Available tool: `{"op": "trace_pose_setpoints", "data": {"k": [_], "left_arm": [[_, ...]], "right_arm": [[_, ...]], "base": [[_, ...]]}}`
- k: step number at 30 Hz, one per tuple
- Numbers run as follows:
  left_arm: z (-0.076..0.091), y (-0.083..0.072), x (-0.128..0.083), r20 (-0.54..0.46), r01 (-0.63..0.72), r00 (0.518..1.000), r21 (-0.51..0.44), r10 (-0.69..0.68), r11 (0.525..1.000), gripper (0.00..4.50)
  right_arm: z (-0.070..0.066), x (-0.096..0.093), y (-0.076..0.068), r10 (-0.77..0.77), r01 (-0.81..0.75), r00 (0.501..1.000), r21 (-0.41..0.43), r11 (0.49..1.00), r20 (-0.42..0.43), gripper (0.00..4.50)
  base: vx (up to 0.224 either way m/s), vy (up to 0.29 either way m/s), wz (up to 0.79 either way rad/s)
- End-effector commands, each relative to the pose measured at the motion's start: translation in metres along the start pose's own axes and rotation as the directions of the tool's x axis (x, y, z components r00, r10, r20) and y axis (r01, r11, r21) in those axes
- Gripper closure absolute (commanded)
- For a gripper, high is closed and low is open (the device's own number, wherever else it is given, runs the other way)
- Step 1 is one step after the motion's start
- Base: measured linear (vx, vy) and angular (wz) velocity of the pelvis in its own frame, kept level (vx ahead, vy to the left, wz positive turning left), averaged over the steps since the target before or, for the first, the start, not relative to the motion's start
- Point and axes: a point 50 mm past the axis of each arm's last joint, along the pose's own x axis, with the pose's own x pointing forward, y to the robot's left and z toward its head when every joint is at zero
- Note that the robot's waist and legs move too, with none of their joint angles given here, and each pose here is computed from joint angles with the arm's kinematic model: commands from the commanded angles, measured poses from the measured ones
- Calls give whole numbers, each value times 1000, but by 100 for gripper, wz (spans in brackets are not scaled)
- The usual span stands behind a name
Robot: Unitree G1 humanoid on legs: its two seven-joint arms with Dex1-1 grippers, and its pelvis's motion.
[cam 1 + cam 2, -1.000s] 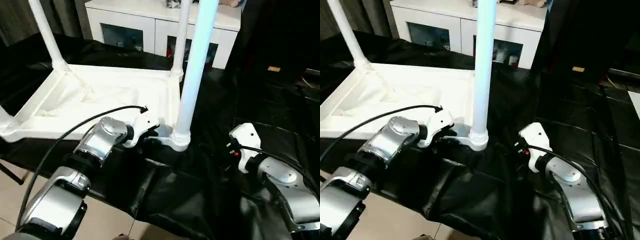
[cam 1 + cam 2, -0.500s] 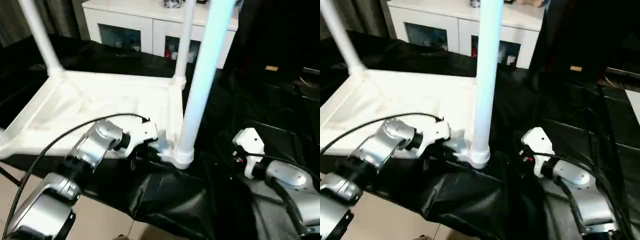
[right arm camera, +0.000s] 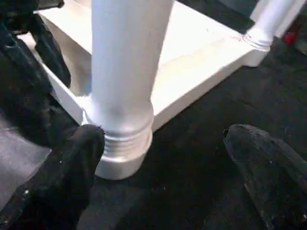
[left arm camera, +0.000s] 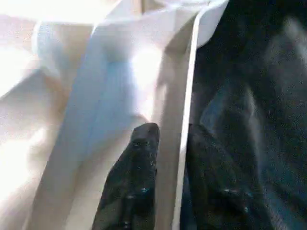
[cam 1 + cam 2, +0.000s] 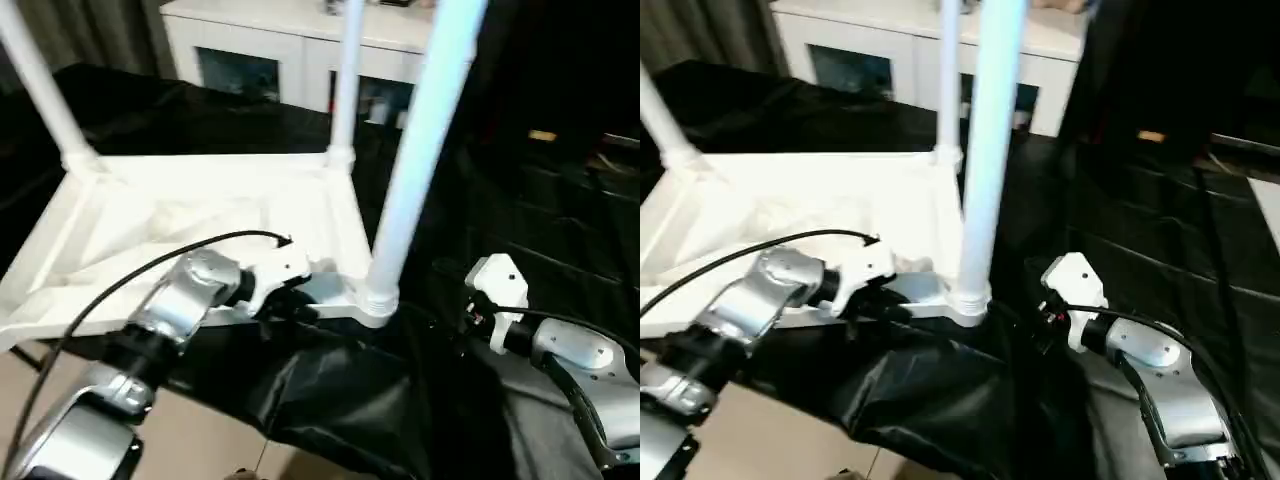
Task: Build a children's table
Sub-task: Rotate table base, then rotate leg to tighten
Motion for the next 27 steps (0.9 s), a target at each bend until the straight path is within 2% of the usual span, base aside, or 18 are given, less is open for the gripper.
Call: {"op": "trace_pose_setpoints", "data": {"k": [1,5,6,9,11,15,21,27], "left_arm": [[-3,-2,-6,-6,0,1000,-26,-1,1000,351],[-3,-4,-7,18,-6,1000,-35,7,999,351],[-3,-4,-6,26,-7,1000,-36,8,999,379],[1,-3,-2,75,-20,997,-16,21,1000,388],[2,-4,-1,91,-20,996,-7,21,1000,422],[3,-8,1,96,8,995,9,-9,1000,444],[-3,-16,4,69,63,996,20,-64,998,444],[-2,-19,5,67,85,994,62,-89,994,444]], "right_arm": [[1,0,1,20,-20,1000,-11,1000,3,0],[3,0,1,29,-29,1000,-11,1000,12,0],[3,1,1,31,-31,999,-10,999,14,0],[4,2,2,56,-55,998,-7,998,26,0],[4,1,3,73,-72,997,-11,997,28,0],[4,0,7,143,-142,989,-25,990,23,0],[3,9,10,183,-182,983,-55,982,7,0],[4,21,1,157,-156,988,-65,986,5,0]], "base": [[0,0,0],[0,0,0],[0,0,0],[0,0,0],[0,0,0],[0,0,0],[0,0,0],[0,0,0]]}}
